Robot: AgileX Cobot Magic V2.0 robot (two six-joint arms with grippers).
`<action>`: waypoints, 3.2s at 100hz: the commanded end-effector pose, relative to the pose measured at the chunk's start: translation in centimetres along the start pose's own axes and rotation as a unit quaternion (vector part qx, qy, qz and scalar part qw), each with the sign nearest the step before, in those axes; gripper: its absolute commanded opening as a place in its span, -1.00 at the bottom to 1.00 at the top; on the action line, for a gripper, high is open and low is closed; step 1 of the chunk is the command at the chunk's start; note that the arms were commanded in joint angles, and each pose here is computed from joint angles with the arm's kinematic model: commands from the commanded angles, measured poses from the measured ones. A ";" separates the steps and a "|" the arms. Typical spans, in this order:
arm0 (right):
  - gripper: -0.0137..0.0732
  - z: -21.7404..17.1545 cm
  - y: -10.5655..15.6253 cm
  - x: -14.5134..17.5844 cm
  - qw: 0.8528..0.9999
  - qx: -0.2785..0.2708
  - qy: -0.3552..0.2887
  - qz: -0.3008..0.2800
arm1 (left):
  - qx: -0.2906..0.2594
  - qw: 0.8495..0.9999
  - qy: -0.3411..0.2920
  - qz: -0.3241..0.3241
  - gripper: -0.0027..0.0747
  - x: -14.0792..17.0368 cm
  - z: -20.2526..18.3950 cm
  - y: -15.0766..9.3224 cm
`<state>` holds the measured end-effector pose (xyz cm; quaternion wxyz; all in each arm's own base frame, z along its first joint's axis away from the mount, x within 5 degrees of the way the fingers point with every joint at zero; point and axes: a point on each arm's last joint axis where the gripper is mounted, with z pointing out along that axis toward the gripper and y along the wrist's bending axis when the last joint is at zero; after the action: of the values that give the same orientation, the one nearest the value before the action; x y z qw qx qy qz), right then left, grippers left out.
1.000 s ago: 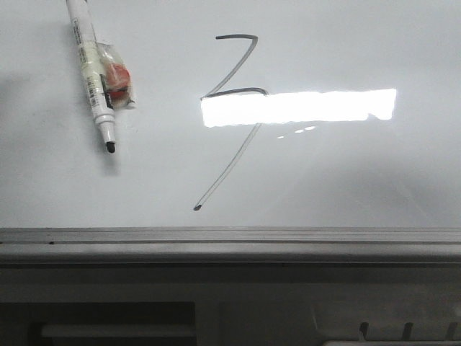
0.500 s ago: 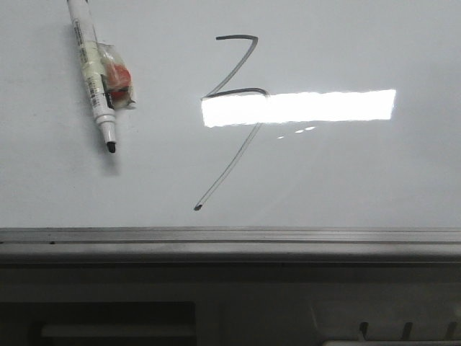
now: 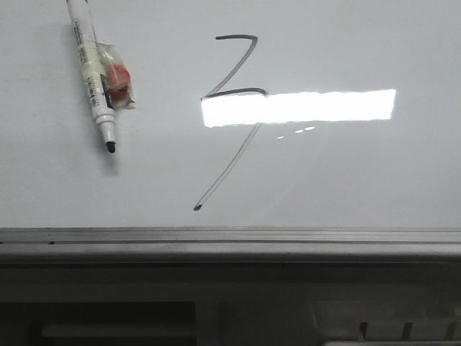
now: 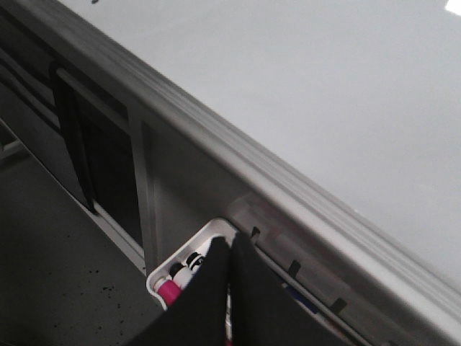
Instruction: Write number 3 on whiteboard
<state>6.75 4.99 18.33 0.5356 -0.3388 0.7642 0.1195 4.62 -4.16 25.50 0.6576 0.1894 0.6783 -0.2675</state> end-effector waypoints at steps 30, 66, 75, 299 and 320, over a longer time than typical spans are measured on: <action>-0.83 -0.1 -0.3 -0.8 1.000 0.011 -0.025 0.005 | -0.155 0.973 -0.145 0.093 -0.99 -1.7 -1.0 2.5; -0.83 -0.1 -0.3 -0.8 1.000 0.011 -0.025 0.005 | -0.230 0.963 0.019 0.141 -0.99 2.7 -1.4 3.1; -0.83 -0.1 -0.3 -0.8 1.000 0.011 -0.025 0.005 | -0.245 0.961 0.055 0.118 -0.99 4.0 -1.5 3.4; -0.83 -3.2 -2.4 3.0 0.953 0.275 -0.033 0.119 | -0.263 0.955 0.095 0.103 -0.99 6.6 -1.6 3.8; -0.83 -3.2 -2.4 3.0 0.953 0.275 -0.033 0.119 | -0.263 0.955 0.095 0.103 -0.99 6.6 -1.6 3.8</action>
<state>5.32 0.41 18.18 0.6180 -0.0783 0.7822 -0.0127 5.28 -0.85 18.34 0.6168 0.1174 0.7782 0.0121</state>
